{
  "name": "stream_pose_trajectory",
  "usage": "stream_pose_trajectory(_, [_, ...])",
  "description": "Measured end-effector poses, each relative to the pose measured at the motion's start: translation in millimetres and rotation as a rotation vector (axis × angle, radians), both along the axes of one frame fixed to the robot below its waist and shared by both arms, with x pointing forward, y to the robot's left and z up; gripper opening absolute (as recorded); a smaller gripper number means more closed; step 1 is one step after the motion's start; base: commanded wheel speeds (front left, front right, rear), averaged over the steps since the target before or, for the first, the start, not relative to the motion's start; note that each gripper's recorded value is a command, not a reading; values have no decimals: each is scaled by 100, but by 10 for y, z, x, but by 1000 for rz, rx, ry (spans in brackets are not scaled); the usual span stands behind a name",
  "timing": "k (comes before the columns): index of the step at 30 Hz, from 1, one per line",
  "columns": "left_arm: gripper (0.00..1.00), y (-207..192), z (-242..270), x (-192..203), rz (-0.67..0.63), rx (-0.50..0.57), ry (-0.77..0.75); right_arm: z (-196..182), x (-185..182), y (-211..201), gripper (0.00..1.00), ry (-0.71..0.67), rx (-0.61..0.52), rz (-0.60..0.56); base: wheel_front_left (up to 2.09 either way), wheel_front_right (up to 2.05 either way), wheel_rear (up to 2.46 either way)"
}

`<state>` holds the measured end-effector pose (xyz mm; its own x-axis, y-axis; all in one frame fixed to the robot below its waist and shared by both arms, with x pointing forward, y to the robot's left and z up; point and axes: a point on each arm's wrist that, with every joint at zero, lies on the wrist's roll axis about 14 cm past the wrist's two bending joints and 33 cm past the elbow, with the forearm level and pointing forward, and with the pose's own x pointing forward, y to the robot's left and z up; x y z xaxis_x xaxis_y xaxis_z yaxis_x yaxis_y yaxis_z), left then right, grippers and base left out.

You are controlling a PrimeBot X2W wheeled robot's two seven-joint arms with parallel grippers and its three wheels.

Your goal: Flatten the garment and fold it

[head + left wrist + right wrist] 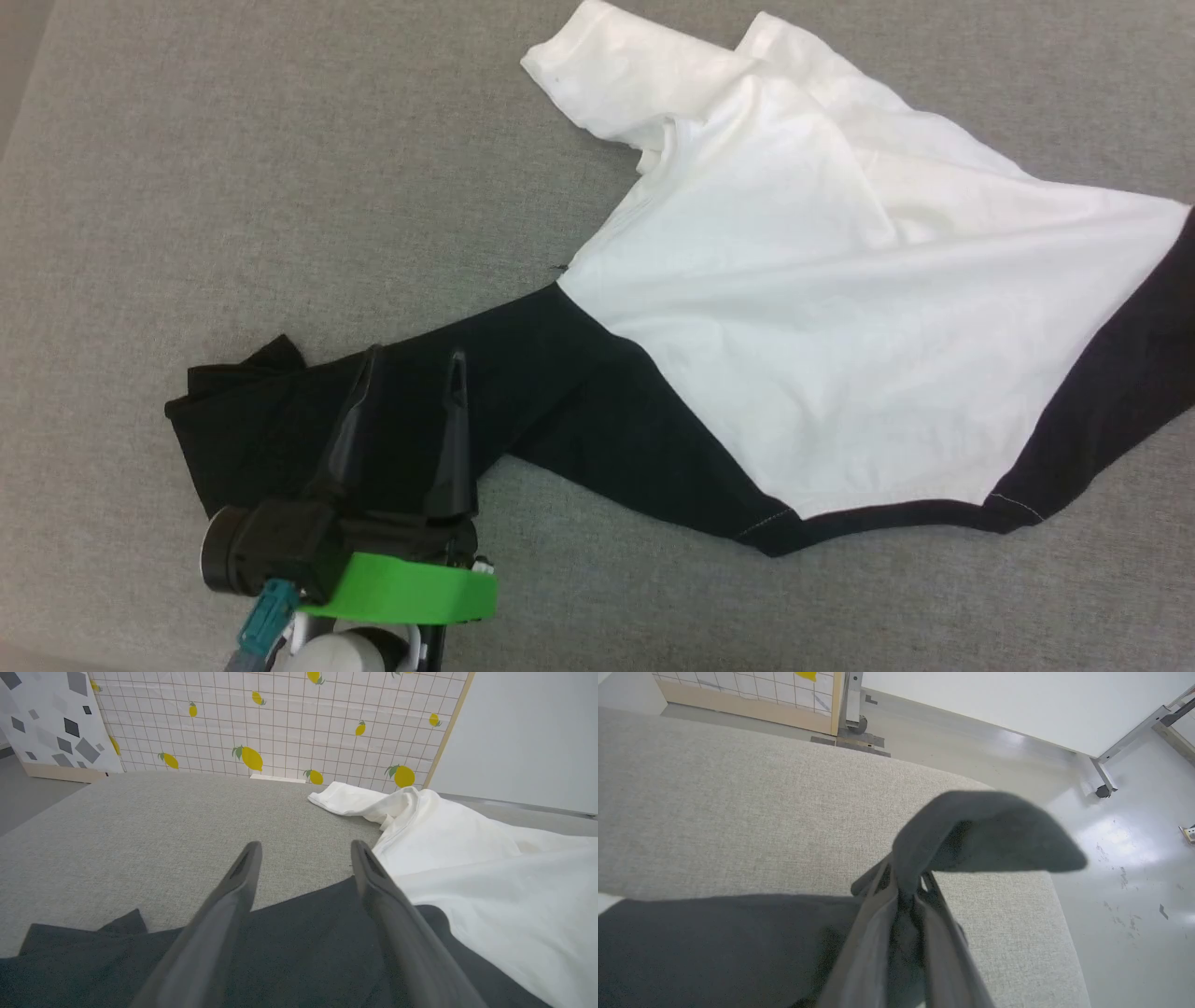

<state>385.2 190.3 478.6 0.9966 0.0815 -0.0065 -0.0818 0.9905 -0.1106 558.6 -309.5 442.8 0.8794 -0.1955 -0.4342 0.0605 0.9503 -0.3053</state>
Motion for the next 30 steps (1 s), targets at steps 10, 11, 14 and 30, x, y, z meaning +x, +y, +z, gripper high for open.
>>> stream_pose_trajectory(10, [100,-35,124,0,-24,21,-39,401,122,508,100,-243,116,115,0,0,0])
stream_pose_trajectory(11, [100,-38,154,-20,-24,22,-47,576,94,574,100,-303,129,134,0,0,0])
stream_pose_trajectory(14, [100,-58,200,-90,-28,20,-57,858,-105,703,100,-408,157,168,0,0,0])
stream_pose_trajectory(30, [100,-272,383,-361,-116,53,-102,583,-1597,853,100,-416,324,70,0,0,0])
